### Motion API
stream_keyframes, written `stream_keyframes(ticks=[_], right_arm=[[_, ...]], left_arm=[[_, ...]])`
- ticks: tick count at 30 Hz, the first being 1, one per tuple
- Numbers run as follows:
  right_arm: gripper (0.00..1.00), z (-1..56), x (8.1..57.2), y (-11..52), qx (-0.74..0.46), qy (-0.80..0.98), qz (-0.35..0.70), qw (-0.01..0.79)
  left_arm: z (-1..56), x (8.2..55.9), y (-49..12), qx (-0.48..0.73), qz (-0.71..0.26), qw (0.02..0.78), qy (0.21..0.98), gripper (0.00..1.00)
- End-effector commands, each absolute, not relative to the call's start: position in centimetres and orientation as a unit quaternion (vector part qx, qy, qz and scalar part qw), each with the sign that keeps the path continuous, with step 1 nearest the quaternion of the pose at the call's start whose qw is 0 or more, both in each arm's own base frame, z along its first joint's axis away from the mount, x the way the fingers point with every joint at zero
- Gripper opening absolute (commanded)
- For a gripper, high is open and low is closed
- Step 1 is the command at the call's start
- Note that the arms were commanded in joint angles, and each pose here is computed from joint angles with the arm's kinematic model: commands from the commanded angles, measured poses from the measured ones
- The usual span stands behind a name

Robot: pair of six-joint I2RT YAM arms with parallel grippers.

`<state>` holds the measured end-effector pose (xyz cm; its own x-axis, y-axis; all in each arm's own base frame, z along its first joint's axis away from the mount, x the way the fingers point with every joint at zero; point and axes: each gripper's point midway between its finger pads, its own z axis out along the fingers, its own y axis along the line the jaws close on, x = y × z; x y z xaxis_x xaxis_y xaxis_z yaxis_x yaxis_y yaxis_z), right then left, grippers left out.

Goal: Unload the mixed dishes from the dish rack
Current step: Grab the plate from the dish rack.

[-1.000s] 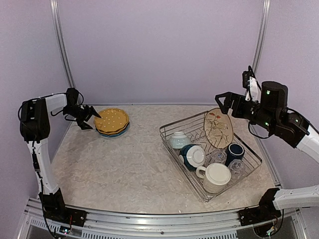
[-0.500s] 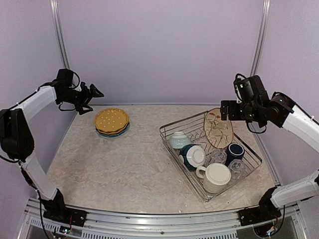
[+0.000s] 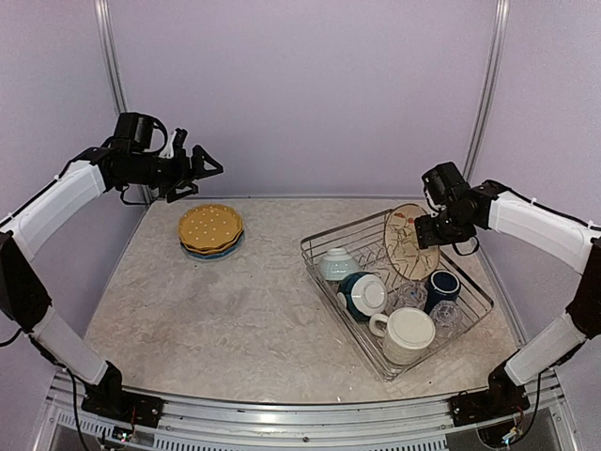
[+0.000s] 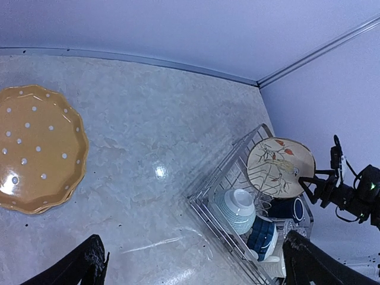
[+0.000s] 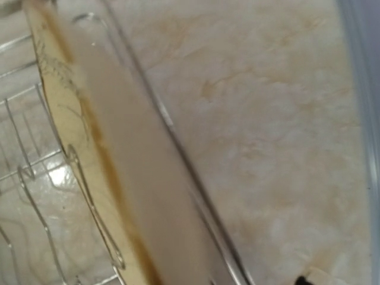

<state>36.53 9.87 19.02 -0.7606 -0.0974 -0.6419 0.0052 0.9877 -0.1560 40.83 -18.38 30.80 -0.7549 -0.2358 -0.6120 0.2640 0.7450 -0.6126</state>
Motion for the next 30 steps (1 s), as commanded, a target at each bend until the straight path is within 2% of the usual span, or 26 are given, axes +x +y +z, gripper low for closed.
stream_keyframes(ticks=[1,9,15,21,24,30], right_arm=[[0.68,17.5,37.9,10.5,-0.043,0.937,-0.076,0.337],[0.38,16.1,38.9,10.8,-0.054,0.938,-0.085,0.332],[0.24,15.8,39.0,10.8,-0.061,0.936,-0.087,0.335],[0.05,16.9,39.4,10.9,-0.069,0.934,-0.092,0.338],[0.0,18.4,39.6,11.1,-0.066,0.931,-0.087,0.349],[0.0,21.7,38.9,11.1,-0.061,0.922,-0.076,0.375]], left_arm=[[30.3,40.1,-19.7,0.035,-0.355,0.343,0.869,0.99],[30.0,39.6,-20.7,0.043,-0.359,0.334,0.871,0.99],[29.6,39.6,-20.9,0.045,-0.352,0.332,0.874,0.99],[29.3,39.5,-21.4,0.049,-0.354,0.325,0.875,0.99],[29.0,39.6,-21.4,0.048,-0.347,0.325,0.878,0.99],[28.4,39.7,-21.9,0.05,-0.354,0.312,0.88,0.99]])
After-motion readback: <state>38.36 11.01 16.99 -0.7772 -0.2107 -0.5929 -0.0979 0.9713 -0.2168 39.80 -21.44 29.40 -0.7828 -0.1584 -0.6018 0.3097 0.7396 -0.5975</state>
